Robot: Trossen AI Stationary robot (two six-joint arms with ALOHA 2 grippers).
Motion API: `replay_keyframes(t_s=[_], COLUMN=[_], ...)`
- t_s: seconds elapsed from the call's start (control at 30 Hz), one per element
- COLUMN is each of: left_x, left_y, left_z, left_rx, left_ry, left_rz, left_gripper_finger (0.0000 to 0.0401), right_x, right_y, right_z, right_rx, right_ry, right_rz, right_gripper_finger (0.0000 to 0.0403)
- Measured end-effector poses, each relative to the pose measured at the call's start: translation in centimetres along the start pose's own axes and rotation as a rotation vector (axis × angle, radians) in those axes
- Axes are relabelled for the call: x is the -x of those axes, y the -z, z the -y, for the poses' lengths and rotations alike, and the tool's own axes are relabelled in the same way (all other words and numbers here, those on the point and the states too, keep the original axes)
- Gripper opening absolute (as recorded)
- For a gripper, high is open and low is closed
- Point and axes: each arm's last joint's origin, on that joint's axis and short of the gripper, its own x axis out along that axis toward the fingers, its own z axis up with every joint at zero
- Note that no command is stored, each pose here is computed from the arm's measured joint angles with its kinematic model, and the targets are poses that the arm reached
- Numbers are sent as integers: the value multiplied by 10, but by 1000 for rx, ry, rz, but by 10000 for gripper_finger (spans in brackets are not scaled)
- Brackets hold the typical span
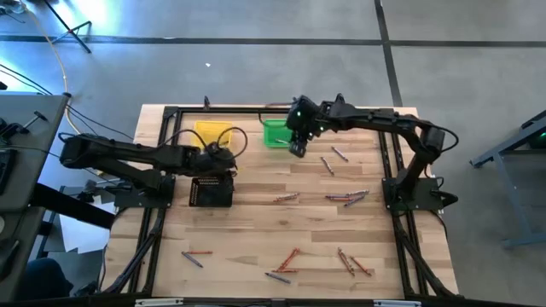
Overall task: Sort crayons
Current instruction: Put the orange crayon into the black bin
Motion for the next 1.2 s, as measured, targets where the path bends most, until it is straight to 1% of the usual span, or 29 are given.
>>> replay_keyframes(t_s=[0.1, 0.17, 0.27, 0.4, 0.5, 0.63, 0.7, 0.77, 0.83, 0.87, 0.93, 1.03, 1.1, 1.2], left_x=[-22, -40, -63, -87, -104, -123, -131, -137, -143, -144, -145, -145, -145, -145], left_y=[-1, 0, 4, 4, -3, -26, -36, -44, -51, -52, -50, -48, -49, -51], left_z=[15, 25, 36, 48, 57, 67, 72, 77, 83, 84, 87, 89, 89, 89], left_rx=[-60, -97, -150, -298, -370, -422, -450, -473, -491, -495, -504, -512, -518, -522], left_ry=[52, 94, 120, 134, 137, 133, 133, 134, 139, 142, 148, 151, 151, 153], left_rz=[-15, -30, -61, -71, -62, -28, -21, -13, -8, -10, -25, -35, -29, -11], left_gripper_finger=[90, 90, 90, 90, 90, 90, 90, 90, 90, 90, 90, 90, 90, 90], right_x=[7, 11, 16, 24, 31, 40, 44, 49, 57, 63, 75, 94, 105, 112], right_y=[12, 20, 32, 47, 58, 73, 78, 83, 87, 91, 102, 128, 146, 168], right_z=[-19, -30, -46, -65, -78, -91, -97, -101, -101, -99, -90, -72, -62, -54], right_rx=[11, 14, 14, 3, -6, 10, 43, 107, 141, 138, 91, -28, -121, -263], right_ry=[25, 62, 127, 194, 259, 367, 430, 501, 541, 540, 509, 480, 445, 333], right_rz=[-114, -197, -302, -421, -489, -571, -589, -611, -597, -578, -550, -468, -380, -201], right_gripper_finger=[128, 124, 124, 124, 123, 123, 123, 123, 123, 123, 123, 123, 123, 123])
